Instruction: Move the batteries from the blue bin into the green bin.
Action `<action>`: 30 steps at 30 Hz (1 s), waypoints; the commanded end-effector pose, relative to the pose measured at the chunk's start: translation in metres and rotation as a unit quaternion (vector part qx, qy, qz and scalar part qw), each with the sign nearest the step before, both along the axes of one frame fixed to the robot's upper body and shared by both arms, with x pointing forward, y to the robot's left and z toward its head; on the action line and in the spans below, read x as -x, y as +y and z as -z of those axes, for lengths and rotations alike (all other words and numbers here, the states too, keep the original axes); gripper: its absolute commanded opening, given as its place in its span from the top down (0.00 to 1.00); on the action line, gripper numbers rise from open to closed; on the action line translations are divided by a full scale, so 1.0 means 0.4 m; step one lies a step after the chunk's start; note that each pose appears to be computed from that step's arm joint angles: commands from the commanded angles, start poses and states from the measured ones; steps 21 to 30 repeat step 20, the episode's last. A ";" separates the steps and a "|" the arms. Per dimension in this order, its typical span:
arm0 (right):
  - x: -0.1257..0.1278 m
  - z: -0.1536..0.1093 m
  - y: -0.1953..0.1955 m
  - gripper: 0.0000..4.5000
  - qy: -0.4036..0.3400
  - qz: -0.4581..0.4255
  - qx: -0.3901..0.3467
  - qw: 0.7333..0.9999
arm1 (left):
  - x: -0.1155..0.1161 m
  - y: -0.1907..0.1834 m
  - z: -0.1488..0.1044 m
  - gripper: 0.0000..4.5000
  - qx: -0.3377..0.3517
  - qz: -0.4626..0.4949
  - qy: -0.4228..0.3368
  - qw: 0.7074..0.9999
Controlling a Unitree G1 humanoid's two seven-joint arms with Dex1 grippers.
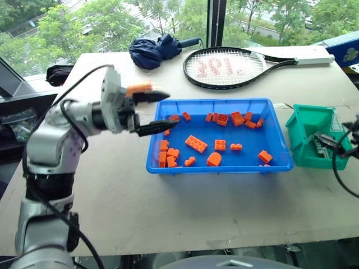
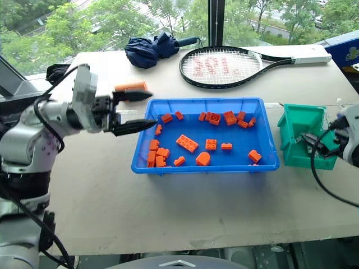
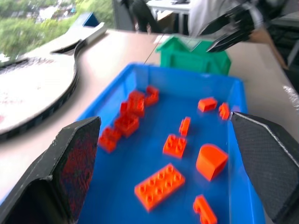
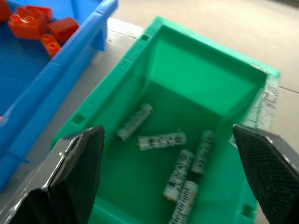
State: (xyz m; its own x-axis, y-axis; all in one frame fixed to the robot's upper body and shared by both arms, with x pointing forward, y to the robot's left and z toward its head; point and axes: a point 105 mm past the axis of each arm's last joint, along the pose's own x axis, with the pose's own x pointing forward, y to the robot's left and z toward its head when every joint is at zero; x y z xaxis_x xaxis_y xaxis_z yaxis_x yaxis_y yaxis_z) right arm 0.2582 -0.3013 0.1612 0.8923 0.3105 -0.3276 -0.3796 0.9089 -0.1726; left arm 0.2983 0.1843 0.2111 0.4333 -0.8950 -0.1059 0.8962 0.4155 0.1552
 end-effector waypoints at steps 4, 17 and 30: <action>0.096 -0.026 -0.002 0.00 -0.094 -0.076 -0.058 0.991 | 0.077 0.089 0.078 0.00 -0.044 -0.078 -0.011 0.996; 0.216 0.179 0.006 0.00 0.030 -0.181 -0.030 0.983 | 0.225 0.125 0.304 0.00 -0.096 -0.126 0.036 0.987; 0.206 0.182 0.011 0.00 0.030 -0.181 -0.040 0.982 | 0.237 0.112 0.311 0.00 -0.089 -0.111 0.035 0.989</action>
